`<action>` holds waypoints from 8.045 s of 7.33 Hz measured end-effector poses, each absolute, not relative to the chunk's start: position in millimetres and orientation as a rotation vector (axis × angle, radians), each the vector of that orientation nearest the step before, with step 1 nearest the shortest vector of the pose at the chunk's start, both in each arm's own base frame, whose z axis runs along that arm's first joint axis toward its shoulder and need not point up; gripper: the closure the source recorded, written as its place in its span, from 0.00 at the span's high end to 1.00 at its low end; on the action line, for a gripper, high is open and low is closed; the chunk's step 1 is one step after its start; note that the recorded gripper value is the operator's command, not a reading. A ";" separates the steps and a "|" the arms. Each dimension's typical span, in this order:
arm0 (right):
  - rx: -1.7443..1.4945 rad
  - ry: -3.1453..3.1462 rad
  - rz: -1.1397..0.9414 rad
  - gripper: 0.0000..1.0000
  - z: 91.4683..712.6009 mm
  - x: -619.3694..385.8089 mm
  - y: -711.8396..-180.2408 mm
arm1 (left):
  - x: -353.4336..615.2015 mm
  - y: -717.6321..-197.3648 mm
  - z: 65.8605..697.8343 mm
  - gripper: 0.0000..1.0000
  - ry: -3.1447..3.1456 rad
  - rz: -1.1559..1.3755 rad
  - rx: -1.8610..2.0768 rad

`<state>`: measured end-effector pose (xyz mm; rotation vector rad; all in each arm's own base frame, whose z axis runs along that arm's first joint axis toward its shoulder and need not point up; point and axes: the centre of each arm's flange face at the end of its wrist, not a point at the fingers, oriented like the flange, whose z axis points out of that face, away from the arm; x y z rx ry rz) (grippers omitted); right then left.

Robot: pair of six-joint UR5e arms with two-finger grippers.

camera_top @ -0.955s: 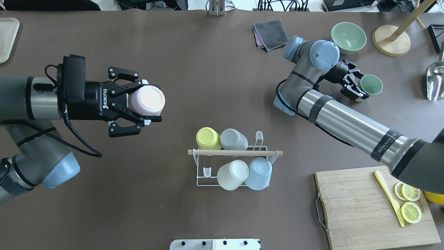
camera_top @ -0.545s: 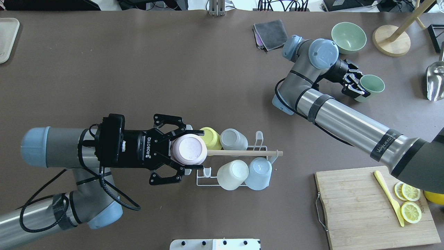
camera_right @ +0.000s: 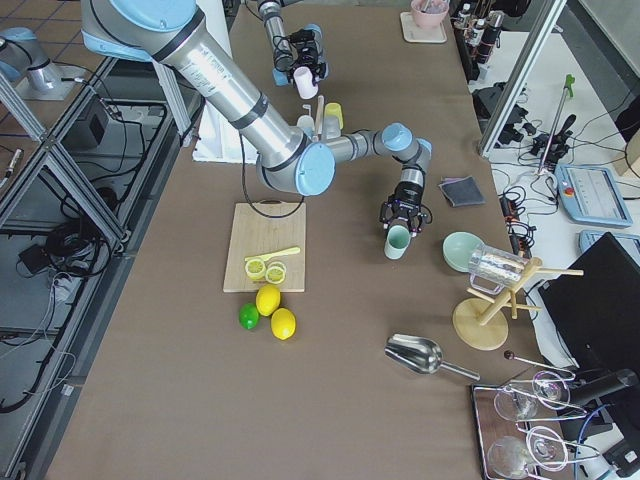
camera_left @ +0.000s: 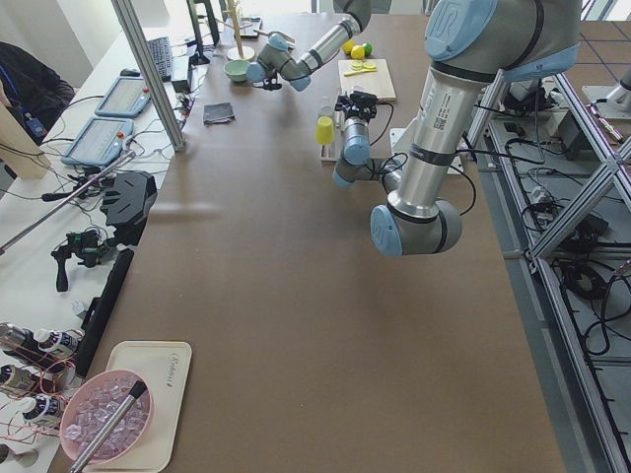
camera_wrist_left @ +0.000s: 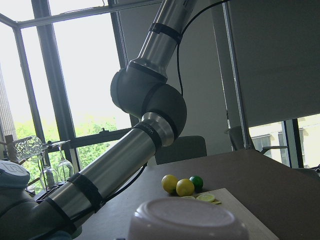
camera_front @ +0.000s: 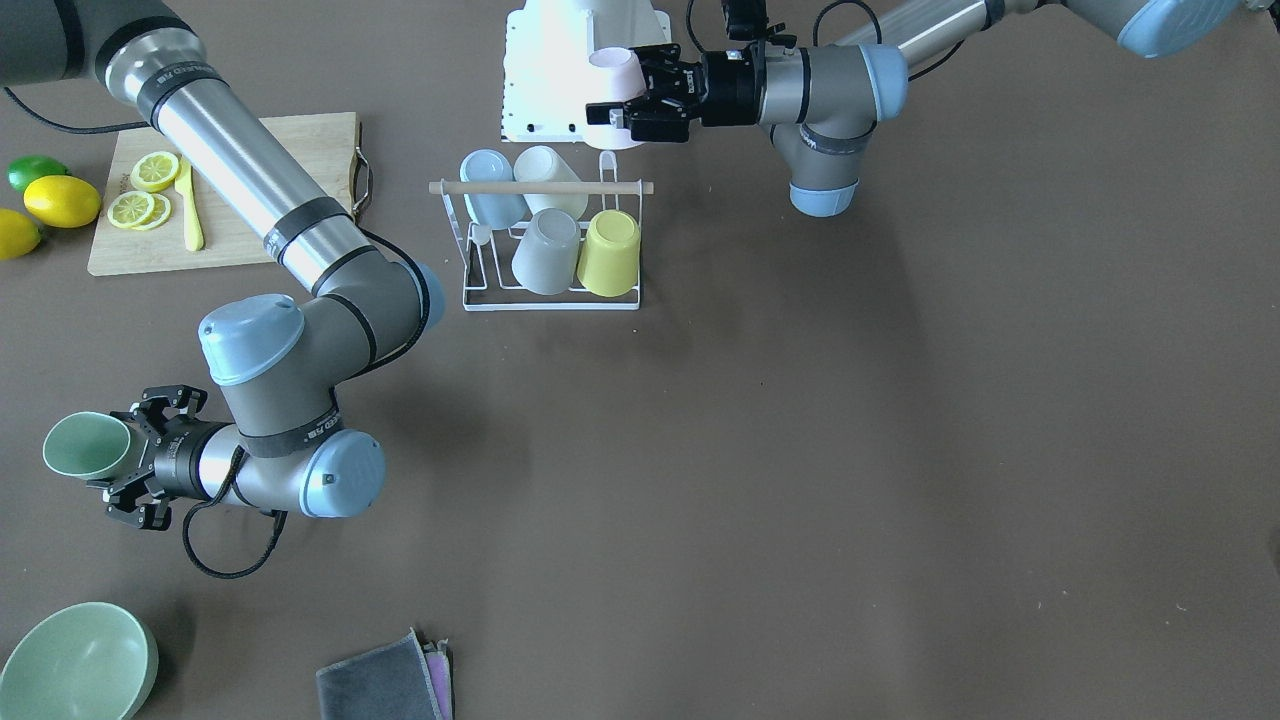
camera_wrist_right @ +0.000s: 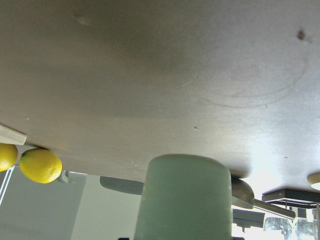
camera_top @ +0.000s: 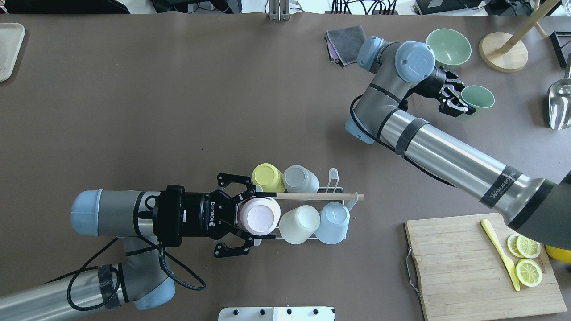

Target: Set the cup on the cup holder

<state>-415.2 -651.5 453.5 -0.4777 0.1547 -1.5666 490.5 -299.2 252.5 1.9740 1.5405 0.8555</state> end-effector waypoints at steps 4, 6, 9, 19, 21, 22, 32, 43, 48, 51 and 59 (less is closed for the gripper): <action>-0.190 0.045 -1.485 0.57 391.0 -380.8 -658.6 | 516.2 -287.0 267.4 0.28 1.514 0.909 1.971; -0.010 -0.091 -1.392 0.58 370.9 -363.9 -676.0 | 519.7 -285.6 270.2 0.30 1.513 0.915 1.962; 0.258 -0.364 -1.287 0.59 362.5 -307.7 -670.3 | 521.3 -285.7 270.3 0.98 1.512 0.916 1.959; 0.837 -1.048 -0.781 0.58 299.5 -267.7 -591.7 | 491.8 -317.0 261.0 0.99 1.422 0.855 1.964; 0.941 -1.120 -0.718 0.57 304.6 -262.9 -582.6 | 453.4 -343.3 252.9 0.99 1.273 0.897 1.847; 1.002 -1.143 -0.694 0.57 304.1 -263.1 -579.1 | 427.4 -358.7 250.5 0.99 1.174 0.916 1.757; 1.483 -1.450 -0.634 0.57 384.4 -343.9 -457.0 | 208.4 -538.5 446.1 0.99 0.446 0.652 0.374; 1.705 -1.462 -0.787 0.60 368.8 -388.0 -421.8 | -99.4 -417.5 640.3 0.99 0.777 -0.034 0.066; 1.682 -1.491 -0.809 0.60 370.8 -406.1 -404.8 | -98.2 -419.4 637.2 0.99 0.774 -0.019 0.077; 1.672 -1.488 -0.817 0.63 377.7 -406.2 -401.0 | -97.9 -418.4 643.4 0.99 0.775 -0.023 0.067; 1.670 -1.474 -0.841 1.00 388.9 -407.4 -390.7 | -97.7 -419.2 653.1 0.99 0.774 -0.020 0.076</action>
